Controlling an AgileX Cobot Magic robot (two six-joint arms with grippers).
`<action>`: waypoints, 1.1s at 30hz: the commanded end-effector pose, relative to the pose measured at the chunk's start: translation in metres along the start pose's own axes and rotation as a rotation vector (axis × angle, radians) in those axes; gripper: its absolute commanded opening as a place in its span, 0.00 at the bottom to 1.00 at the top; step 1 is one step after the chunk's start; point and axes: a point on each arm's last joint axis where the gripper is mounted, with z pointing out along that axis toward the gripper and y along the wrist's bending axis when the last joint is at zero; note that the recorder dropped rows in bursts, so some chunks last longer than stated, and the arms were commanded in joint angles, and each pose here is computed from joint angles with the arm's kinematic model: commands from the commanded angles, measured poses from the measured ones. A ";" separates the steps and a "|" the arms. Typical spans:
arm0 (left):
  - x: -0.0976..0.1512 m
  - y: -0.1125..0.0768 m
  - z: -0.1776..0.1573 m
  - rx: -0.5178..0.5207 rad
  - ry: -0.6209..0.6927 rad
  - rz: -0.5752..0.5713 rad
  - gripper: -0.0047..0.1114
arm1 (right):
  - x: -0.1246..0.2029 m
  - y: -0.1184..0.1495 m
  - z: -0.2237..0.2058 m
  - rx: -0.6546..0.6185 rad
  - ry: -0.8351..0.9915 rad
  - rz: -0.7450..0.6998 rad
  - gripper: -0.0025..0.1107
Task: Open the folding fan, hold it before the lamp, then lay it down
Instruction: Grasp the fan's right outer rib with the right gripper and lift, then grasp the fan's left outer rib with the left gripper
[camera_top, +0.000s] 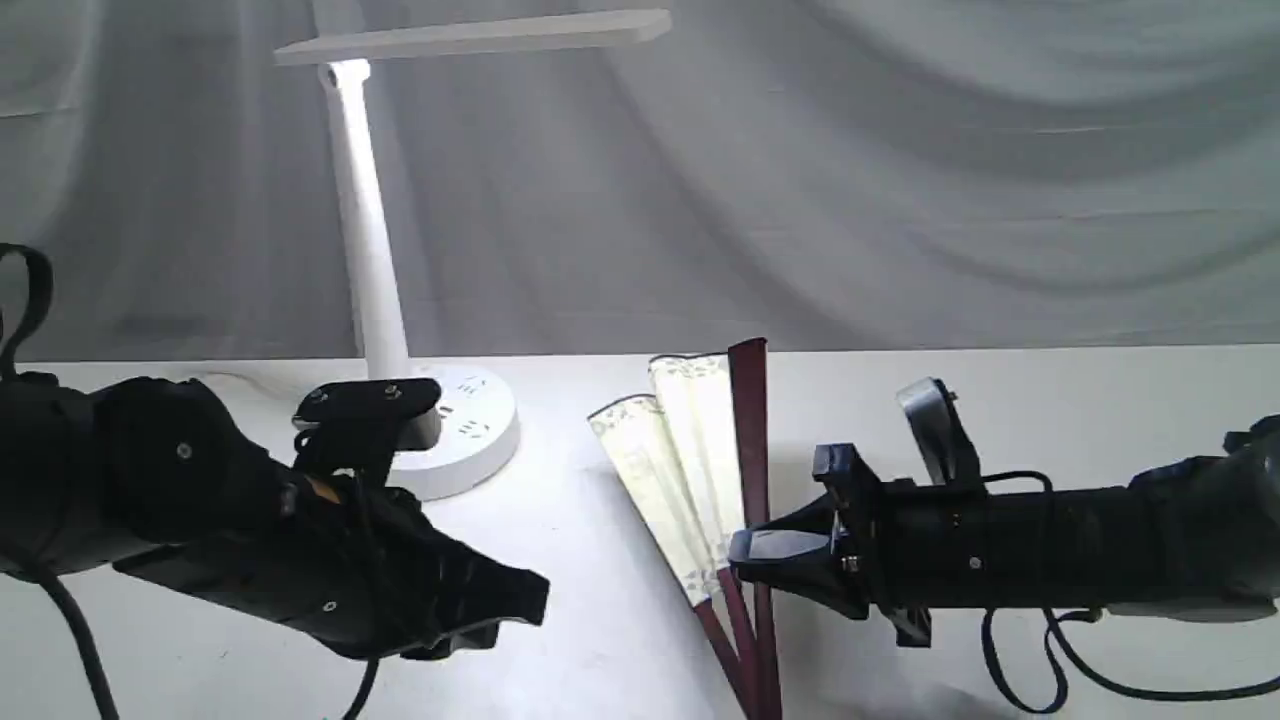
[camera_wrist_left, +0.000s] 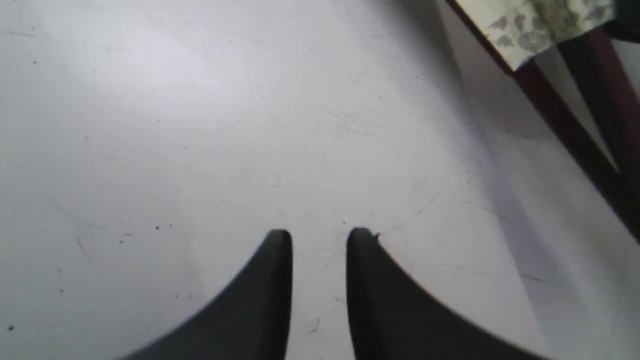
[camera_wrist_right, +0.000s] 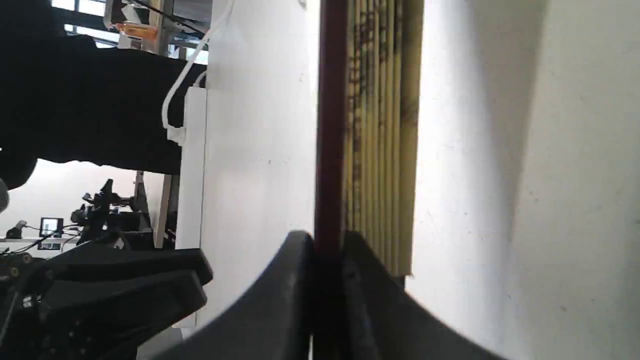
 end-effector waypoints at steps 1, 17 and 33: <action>-0.005 -0.001 0.000 -0.010 -0.045 0.074 0.21 | -0.005 0.023 -0.010 -0.053 -0.020 -0.063 0.02; -0.029 0.006 -0.004 -0.149 -0.421 0.169 0.18 | -0.007 0.056 -0.021 -0.149 -0.021 -0.128 0.02; 0.027 -0.032 0.000 0.057 -0.804 0.155 0.12 | -0.014 0.052 -0.036 -0.179 -0.048 -0.114 0.02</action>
